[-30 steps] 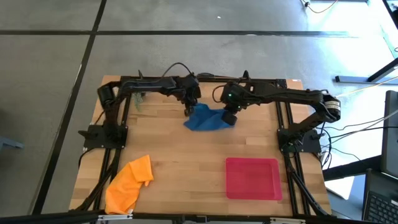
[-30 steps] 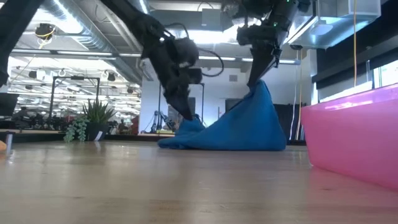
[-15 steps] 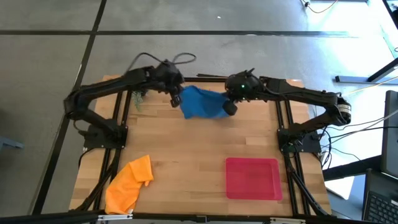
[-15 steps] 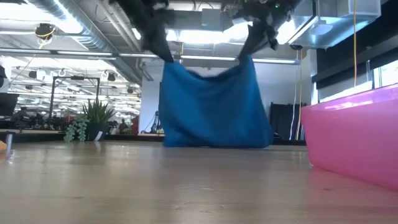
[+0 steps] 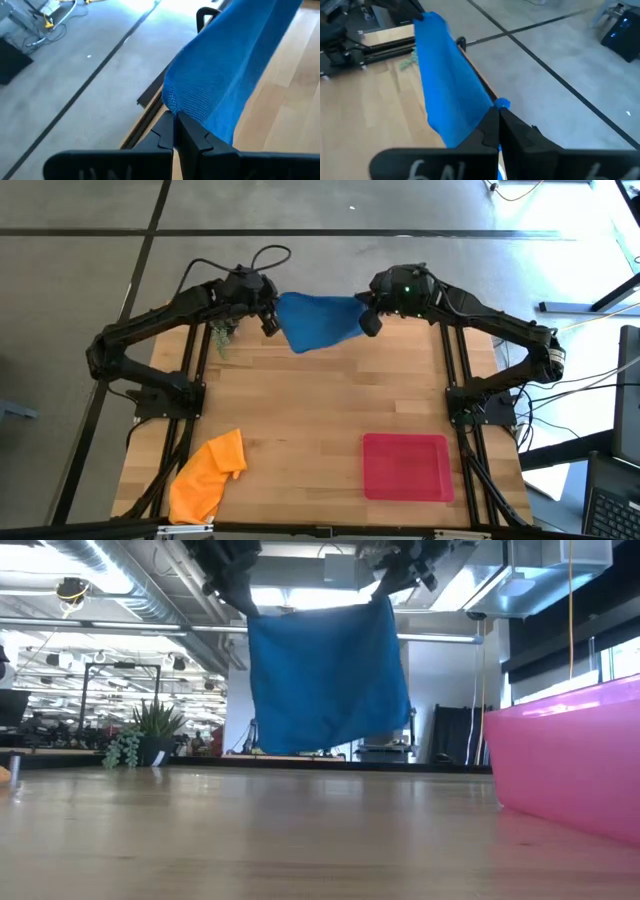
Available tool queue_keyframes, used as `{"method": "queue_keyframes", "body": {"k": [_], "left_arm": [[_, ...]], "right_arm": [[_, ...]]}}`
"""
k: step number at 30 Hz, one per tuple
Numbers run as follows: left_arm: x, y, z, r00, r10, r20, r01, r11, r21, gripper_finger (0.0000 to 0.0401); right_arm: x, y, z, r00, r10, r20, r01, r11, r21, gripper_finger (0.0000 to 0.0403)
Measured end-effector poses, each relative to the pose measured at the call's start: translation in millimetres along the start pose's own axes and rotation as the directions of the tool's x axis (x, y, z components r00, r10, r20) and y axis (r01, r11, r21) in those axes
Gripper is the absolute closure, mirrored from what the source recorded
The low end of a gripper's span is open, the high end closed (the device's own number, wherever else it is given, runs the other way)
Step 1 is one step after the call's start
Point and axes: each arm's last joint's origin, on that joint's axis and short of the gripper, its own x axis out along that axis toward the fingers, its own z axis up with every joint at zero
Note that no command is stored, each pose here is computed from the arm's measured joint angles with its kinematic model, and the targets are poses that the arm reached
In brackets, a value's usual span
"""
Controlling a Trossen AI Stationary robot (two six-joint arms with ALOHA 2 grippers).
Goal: Roll microfiber towels into tight, uniform cylinder then place into a basket
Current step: Fold the blue microfiber towel
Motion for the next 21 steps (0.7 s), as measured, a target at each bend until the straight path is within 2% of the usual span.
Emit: {"method": "queue_keyframes", "body": {"k": [3, 10, 16, 21], "left_arm": [[2.0, -4.2, -1.8, 0.999, -0.042, -0.024, 0.043, 0.999, 0.016, 0.0401], [0.2, -33.5, -10.8, 0.961, -0.240, -0.134, 0.251, 0.966, 0.067, 0.0401], [0.0, -66.0, -23.9, 0.902, -0.317, -0.292, 0.359, 0.928, 0.103, 0.0401], [2.8, -94.9, -28.0, 0.843, -0.411, -0.347, 0.465, 0.881, 0.086, 0.0401]], "right_arm": [[3.0, 1.6, -8.6, 0.998, 0.020, -0.054, -0.020, 1.000, -0.003, 0.0399], [10.6, 24.7, -40.4, 0.966, 0.129, -0.222, -0.131, 0.991, 0.004, 0.0399], [16.8, 47.0, -68.7, 0.915, 0.249, -0.318, -0.253, 0.967, 0.029, 0.0399], [19.6, 61.6, -89.7, 0.876, 0.294, -0.382, -0.301, 0.953, 0.043, 0.0399]]}}
